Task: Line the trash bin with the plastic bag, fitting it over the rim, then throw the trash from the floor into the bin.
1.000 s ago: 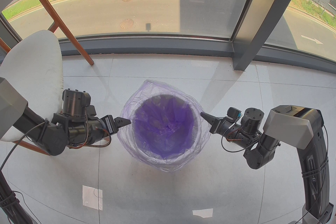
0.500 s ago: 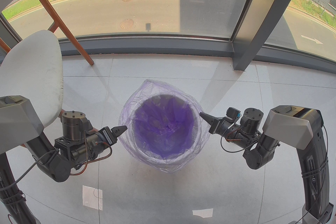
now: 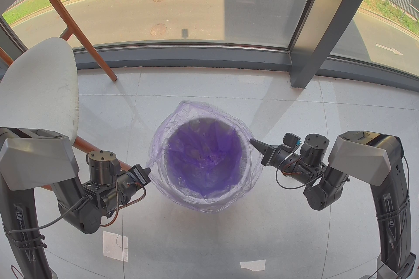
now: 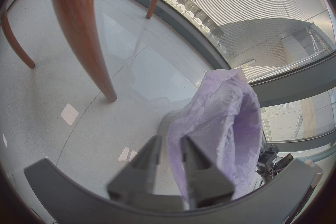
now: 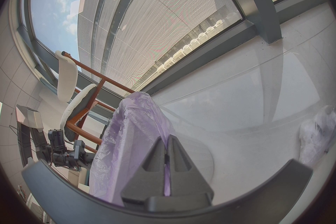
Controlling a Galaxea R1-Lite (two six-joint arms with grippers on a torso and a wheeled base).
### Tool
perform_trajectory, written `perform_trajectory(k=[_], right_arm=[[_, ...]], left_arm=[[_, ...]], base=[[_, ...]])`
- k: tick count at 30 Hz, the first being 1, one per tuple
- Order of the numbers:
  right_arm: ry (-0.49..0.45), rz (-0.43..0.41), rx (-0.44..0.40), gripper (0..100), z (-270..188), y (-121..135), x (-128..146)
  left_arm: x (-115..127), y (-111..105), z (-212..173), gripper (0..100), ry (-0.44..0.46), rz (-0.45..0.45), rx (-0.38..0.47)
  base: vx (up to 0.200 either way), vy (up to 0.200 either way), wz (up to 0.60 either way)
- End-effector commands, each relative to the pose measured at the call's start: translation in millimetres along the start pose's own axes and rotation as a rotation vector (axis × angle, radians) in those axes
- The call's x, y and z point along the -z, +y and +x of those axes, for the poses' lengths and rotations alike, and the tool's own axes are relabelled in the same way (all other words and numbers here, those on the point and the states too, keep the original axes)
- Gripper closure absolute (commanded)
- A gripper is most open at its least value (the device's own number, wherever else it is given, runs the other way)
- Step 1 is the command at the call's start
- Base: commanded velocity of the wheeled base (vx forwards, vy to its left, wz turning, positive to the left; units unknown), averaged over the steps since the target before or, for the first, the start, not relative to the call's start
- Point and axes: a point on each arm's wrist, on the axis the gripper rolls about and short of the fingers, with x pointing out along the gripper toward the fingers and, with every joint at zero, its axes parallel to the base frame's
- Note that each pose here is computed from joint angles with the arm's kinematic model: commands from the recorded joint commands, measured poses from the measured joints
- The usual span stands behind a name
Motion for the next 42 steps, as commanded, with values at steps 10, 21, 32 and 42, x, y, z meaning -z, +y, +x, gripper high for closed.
perform_trajectory(k=[10, 21, 32, 42], right_arm=[[0.013, 0.006, 0.021, 100, -0.6, -5.8, 8.6], [0.027, 0.017, 0.051, 100, 5.0, -29.9, 29.0], [0.036, 0.027, 0.074, 100, 4.8, -43.3, 38.6], [0.035, 0.027, 0.09, 100, 5.2, -49.7, 42.9]], left_arm=[[14.9, 18.5, 25.3, 100, 0.032, -0.003, -0.053], [18.1, 22.8, 57.7, 100, 0.004, -0.002, -0.047], [22.8, 33.2, 69.9, 100, 0.008, -0.007, -0.067], [26.5, 34.6, 72.7, 100, -0.011, 0.018, -0.112]], base=[[0.0, 0.0, 0.0], [0.0, 0.0, 0.0], [0.0, 0.0, 0.0], [0.0, 0.0, 0.0]])
